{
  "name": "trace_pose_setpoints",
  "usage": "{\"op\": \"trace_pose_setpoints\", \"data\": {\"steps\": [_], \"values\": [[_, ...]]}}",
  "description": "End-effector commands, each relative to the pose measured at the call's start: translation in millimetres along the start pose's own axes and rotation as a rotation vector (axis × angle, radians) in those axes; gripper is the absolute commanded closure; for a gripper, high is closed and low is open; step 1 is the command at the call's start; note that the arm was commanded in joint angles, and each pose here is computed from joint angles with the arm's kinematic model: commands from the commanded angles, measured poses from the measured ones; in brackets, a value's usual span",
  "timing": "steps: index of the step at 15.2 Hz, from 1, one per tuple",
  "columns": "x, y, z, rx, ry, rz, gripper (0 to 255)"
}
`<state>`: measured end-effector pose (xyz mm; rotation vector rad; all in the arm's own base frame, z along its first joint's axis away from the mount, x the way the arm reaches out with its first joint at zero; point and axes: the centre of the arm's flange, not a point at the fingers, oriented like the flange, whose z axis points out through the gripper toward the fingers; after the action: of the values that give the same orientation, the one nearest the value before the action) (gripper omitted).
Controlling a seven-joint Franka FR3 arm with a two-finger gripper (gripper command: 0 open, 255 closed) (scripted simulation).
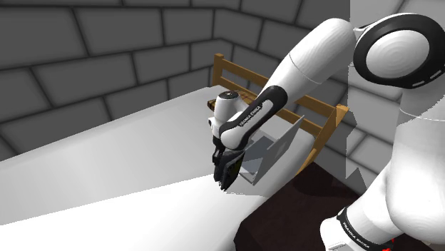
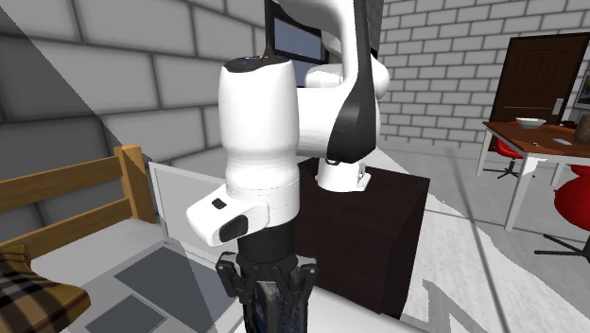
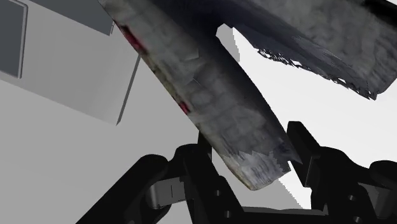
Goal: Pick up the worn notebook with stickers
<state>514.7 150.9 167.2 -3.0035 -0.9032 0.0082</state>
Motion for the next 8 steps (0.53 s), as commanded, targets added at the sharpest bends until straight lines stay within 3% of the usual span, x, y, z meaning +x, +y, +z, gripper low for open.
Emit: {"op": "trace_pose_setpoints", "data": {"steps": [1, 8], "values": [[-2, 0, 0, 0.001, -0.004, 0.001, 255], [-2, 0, -37, 0.001, -0.004, 0.001, 255]]}}
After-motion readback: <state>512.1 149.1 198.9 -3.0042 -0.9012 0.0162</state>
